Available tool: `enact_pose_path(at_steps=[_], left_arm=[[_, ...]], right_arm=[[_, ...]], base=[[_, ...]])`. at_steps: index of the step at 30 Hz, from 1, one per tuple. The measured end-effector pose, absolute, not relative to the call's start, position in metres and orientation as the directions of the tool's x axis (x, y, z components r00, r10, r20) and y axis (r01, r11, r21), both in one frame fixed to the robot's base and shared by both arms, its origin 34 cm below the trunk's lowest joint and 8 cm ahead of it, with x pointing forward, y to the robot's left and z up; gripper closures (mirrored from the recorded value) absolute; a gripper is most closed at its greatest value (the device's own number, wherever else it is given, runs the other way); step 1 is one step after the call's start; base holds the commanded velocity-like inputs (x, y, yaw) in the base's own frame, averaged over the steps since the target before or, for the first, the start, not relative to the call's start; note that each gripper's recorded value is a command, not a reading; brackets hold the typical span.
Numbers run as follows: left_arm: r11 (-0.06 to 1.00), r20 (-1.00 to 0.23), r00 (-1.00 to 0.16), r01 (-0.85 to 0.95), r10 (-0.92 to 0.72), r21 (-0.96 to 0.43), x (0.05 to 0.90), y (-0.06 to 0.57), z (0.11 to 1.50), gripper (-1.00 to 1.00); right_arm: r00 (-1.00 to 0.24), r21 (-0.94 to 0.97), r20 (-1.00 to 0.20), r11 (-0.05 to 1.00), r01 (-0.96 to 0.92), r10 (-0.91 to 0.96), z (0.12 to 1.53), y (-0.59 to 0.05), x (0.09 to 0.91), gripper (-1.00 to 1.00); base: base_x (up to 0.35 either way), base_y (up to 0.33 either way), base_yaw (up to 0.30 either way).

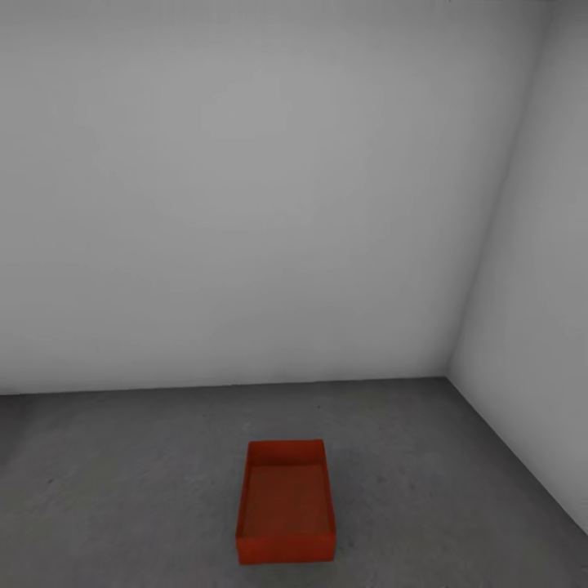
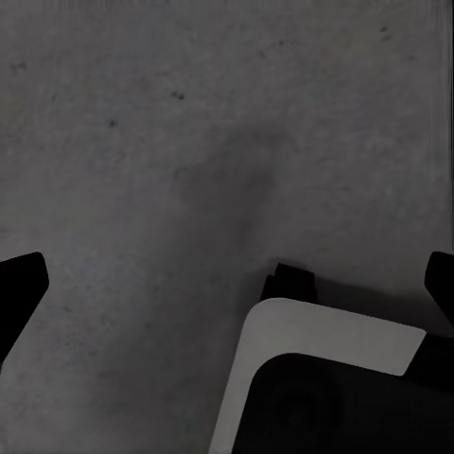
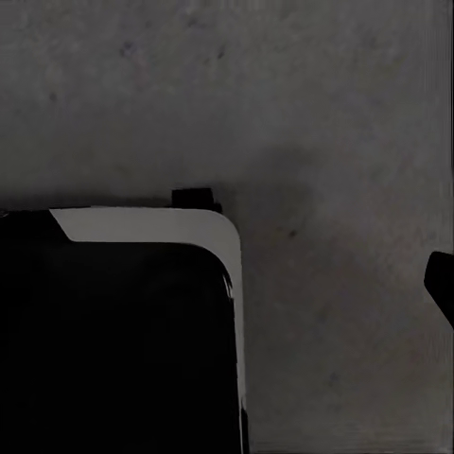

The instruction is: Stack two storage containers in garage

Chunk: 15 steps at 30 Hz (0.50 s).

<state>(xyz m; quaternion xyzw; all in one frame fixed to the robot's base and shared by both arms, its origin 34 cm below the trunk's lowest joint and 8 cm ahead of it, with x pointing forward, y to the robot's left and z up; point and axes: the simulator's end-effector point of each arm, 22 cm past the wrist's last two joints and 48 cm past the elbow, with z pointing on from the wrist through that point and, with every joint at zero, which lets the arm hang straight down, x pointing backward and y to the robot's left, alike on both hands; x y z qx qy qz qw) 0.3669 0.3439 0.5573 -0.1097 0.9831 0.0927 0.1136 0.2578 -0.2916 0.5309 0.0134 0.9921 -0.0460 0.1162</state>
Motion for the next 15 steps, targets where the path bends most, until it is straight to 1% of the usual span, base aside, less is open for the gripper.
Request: enact_pose_path(at_steps=[4,15], left_arm=[[0.959,-0.244,-0.950,-0.237,-0.195,0.157,0.3669,0.3439,0.5574,-1.00],[0.959,-0.254,-0.947,-0.241,-0.199,0.147,0.3706,0.3382,0.5576,-1.00]], right_arm=[[-0.972,-0.089,-0.230,0.994,0.069,0.047,0.5309,-0.2954,0.2566,-1.00],[-0.972,-0.087,-0.229,0.993,0.074,0.052,0.5303,-0.2961,0.2506,-1.00]], base=[[0.000,0.000,-0.271],[0.000,0.000,-0.288]])
